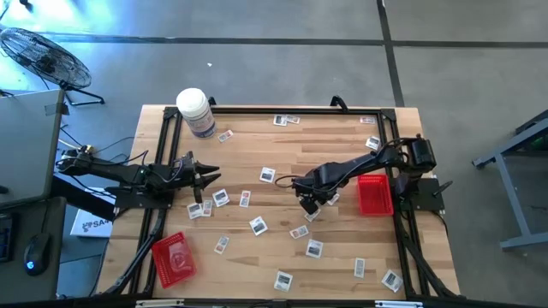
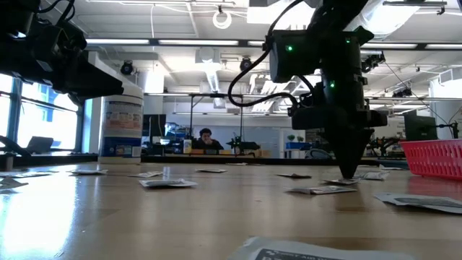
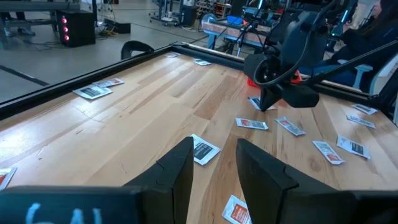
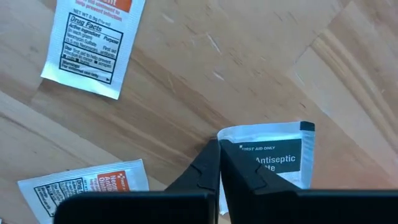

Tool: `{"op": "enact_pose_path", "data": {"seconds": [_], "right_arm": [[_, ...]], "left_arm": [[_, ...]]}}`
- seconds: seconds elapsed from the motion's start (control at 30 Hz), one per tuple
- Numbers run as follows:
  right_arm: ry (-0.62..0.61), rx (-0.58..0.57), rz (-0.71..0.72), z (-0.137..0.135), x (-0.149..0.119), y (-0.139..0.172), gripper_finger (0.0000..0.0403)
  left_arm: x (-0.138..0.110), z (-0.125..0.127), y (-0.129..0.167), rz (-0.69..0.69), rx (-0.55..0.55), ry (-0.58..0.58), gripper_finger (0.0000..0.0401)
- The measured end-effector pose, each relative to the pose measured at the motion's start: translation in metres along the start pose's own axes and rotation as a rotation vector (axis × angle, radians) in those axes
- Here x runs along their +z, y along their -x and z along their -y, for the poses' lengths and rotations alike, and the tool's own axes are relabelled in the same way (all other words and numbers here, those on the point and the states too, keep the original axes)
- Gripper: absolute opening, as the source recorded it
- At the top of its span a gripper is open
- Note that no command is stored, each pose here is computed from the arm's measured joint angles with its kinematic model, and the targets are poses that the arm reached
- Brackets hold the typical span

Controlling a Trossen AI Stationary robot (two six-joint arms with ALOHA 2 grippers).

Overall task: Pick & Place First Aid Supplies
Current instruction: Put the towelette pack into the right red bin

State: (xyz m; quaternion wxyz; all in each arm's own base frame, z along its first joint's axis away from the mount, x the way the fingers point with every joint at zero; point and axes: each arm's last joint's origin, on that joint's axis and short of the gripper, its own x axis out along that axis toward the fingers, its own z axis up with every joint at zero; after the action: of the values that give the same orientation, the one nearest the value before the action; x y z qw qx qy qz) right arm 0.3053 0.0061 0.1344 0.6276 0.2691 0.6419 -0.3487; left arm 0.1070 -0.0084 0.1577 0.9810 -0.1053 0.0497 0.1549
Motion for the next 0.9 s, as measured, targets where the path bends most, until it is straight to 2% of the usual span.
{"op": "enact_pose_path", "data": {"seconds": [0.27,0.67,0.9], "right_arm": [[0.003,-0.028,0.072,-0.006,0.008,0.013,0.0001],[0.022,-0.029,0.078,-0.009,0.011,0.027,0.0001],[0.025,-0.072,0.056,-0.007,0.011,0.036,0.0001]], "left_arm": [[0.000,0.000,0.000,0.000,0.000,0.000,0.0119],[0.000,0.000,0.000,0.000,0.000,0.000,0.0119],[0.000,0.000,0.000,0.000,0.000,0.000,0.0119]]}}
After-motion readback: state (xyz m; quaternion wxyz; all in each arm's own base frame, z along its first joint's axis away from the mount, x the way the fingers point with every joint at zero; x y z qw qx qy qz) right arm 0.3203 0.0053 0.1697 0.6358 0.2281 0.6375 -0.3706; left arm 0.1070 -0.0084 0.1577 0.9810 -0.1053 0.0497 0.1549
